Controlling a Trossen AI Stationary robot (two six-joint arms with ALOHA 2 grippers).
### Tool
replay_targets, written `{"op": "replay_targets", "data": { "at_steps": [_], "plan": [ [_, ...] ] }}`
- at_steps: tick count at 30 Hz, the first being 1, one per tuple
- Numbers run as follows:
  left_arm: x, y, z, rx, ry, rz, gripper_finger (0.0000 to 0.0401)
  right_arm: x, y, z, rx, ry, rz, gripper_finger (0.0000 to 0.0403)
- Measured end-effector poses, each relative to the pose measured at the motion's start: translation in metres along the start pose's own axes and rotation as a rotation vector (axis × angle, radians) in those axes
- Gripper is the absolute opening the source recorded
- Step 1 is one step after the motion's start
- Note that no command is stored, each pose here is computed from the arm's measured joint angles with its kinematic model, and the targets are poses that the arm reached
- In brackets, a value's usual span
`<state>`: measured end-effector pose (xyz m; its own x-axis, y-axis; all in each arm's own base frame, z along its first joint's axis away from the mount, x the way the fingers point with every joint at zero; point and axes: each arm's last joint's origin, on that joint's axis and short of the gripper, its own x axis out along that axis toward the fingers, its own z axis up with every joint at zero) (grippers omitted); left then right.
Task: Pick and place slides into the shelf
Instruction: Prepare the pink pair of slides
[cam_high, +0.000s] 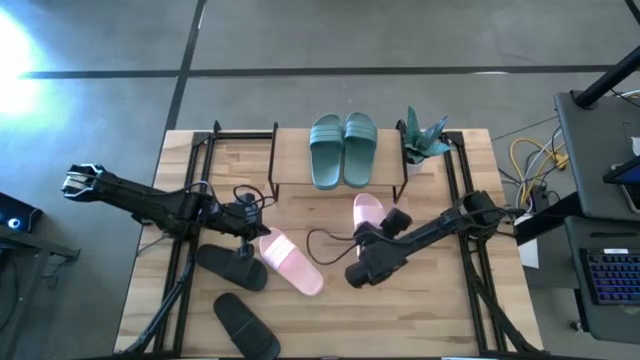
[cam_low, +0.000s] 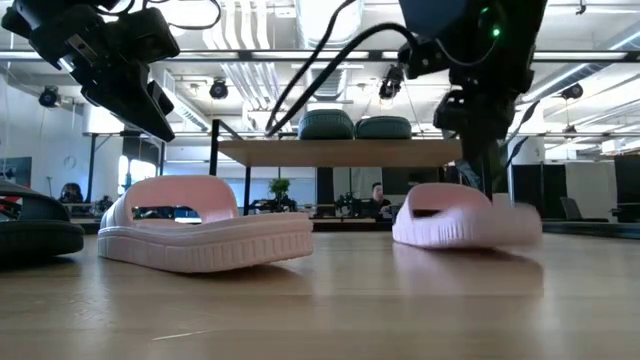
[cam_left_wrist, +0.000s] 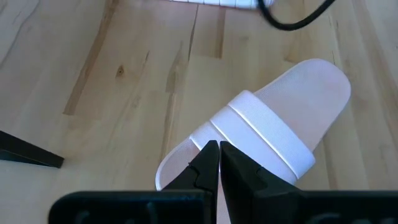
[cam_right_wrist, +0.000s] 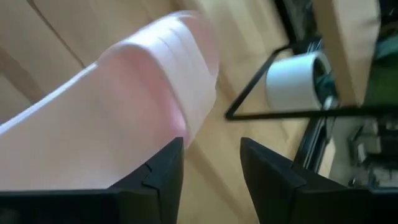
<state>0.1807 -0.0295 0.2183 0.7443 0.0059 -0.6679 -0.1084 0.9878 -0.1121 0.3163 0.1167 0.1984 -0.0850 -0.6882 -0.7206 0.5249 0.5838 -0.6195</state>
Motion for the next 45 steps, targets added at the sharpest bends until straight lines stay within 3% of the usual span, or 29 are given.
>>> {"op": "replay_targets", "data": {
  "at_steps": [4, 6, 11, 16, 19, 24, 34, 36, 41, 45],
  "plan": [
    [0.0, 0.0, 0.0, 0.0, 0.0, 0.0, 0.0, -0.004, 0.001, -0.005, 0.007, 0.052, 0.021, 0.0149],
    [0.0, 0.0, 0.0, -0.001, 0.0, -0.001, 0.0, -0.01, 0.001, -0.008, 0.079, 0.067, 0.025, 0.0148],
    [-0.001, 0.0, 0.0, -0.066, 0.0, -0.011, 0.0, -0.03, -0.004, -0.017, 0.386, 0.19, 0.112, 0.0121],
    [0.0, 0.0, 0.0, -0.131, 0.005, -0.015, 0.0, -0.056, -0.01, -0.036, 0.782, 0.315, 0.183, 0.0058],
    [0.0, -0.002, -0.001, -0.176, 0.029, -0.071, 0.0, -0.066, -0.003, -0.043, 0.906, 0.37, 0.302, 0.0021],
    [0.0, -0.009, -0.005, -0.255, 0.135, -0.266, 0.0, -0.077, 0.02, -0.044, 0.925, 0.37, 0.508, 0.0013],
    [0.002, -0.039, -0.02, -0.083, 0.247, -0.424, 0.0, -0.064, 0.073, -0.042, 0.87, 0.327, 0.635, 0.0013],
    [0.008, -0.044, -0.024, -0.068, 0.28, -0.409, 0.0, -0.067, 0.078, -0.038, 0.846, 0.27, 0.692, 0.0013],
    [0.036, -0.051, -0.029, -0.05, 0.268, -0.256, 0.0, -0.085, 0.079, -0.021, 0.731, -0.046, 0.8, 0.0013],
    [0.056, -0.05, -0.031, -0.116, 0.254, -0.129, 0.0, -0.092, 0.073, -0.007, 0.647, -0.116, 0.806, 0.0013]
  ]
}}
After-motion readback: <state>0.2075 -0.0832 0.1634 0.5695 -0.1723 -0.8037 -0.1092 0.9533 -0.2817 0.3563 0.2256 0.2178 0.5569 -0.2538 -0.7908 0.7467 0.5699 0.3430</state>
